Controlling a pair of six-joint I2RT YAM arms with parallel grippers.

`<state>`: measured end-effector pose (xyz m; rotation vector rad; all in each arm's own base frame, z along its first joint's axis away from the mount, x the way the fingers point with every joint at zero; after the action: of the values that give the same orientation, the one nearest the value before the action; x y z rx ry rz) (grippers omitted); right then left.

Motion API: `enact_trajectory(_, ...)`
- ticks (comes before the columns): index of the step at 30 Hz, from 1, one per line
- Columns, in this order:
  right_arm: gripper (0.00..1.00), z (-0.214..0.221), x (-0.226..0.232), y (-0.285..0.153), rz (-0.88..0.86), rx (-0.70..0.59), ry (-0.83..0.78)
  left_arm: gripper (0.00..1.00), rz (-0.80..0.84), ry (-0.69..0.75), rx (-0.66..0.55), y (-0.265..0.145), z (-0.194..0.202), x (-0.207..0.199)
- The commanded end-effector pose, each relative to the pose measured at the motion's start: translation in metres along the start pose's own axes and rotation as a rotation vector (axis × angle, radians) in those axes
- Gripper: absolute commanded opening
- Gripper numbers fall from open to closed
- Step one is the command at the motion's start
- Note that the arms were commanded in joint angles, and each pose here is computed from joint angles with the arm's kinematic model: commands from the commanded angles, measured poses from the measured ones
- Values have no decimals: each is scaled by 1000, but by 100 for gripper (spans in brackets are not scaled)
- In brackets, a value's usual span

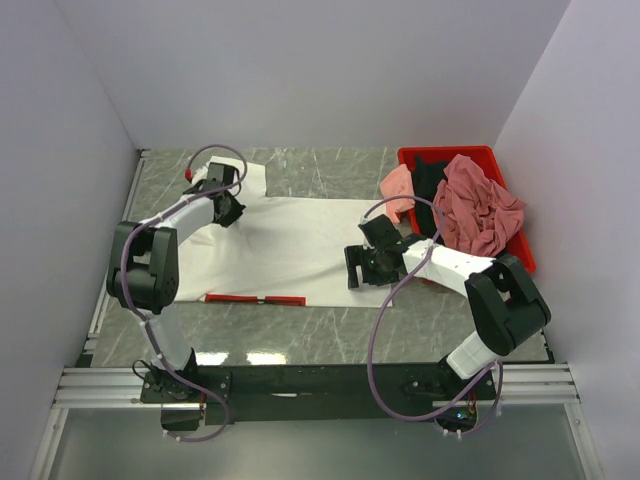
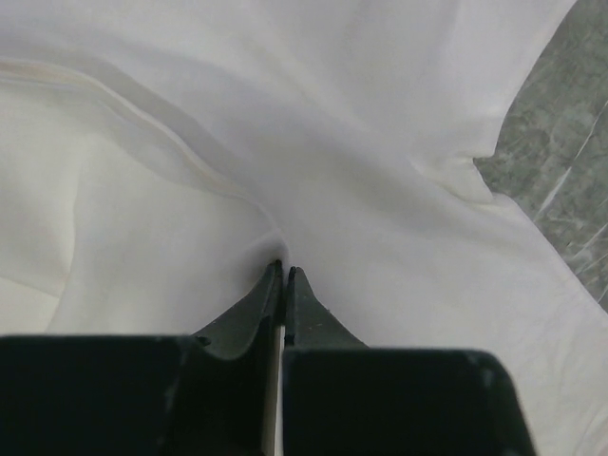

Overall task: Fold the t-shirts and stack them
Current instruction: Fold the tshirt

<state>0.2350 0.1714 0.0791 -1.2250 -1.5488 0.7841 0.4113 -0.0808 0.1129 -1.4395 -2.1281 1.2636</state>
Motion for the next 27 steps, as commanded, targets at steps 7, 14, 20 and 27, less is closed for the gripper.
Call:
enact_trajectory(7, 86, -8, 1, 2, 8, -12, -5, 3, 33, 115, 4, 4, 4, -29)
enact_trajectory(14, 86, -7, 1, 2, 9, -11, -5, 1, 26, 171, 2, 8, 10, -38)
enact_trajectory(20, 86, -7, 0, 2, 8, -13, -5, 1, -40, 141, -52, 9, -1, -35)
enact_trajectory(27, 86, -7, 1, 2, 10, -15, -7, 69, -27, 162, -76, 3, -14, -43)
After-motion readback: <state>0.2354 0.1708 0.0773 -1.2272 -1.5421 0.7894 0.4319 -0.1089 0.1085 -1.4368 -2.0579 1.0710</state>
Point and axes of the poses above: each gripper's point midway between its finger pads, its own y axis out along the fingers, its own x axis along the line the jaws close on, z = x × y, the point moved 6 cm from there along -y, back along the fingers, and after that the axes turned 12 degrees about y, right-handed, at the moved point
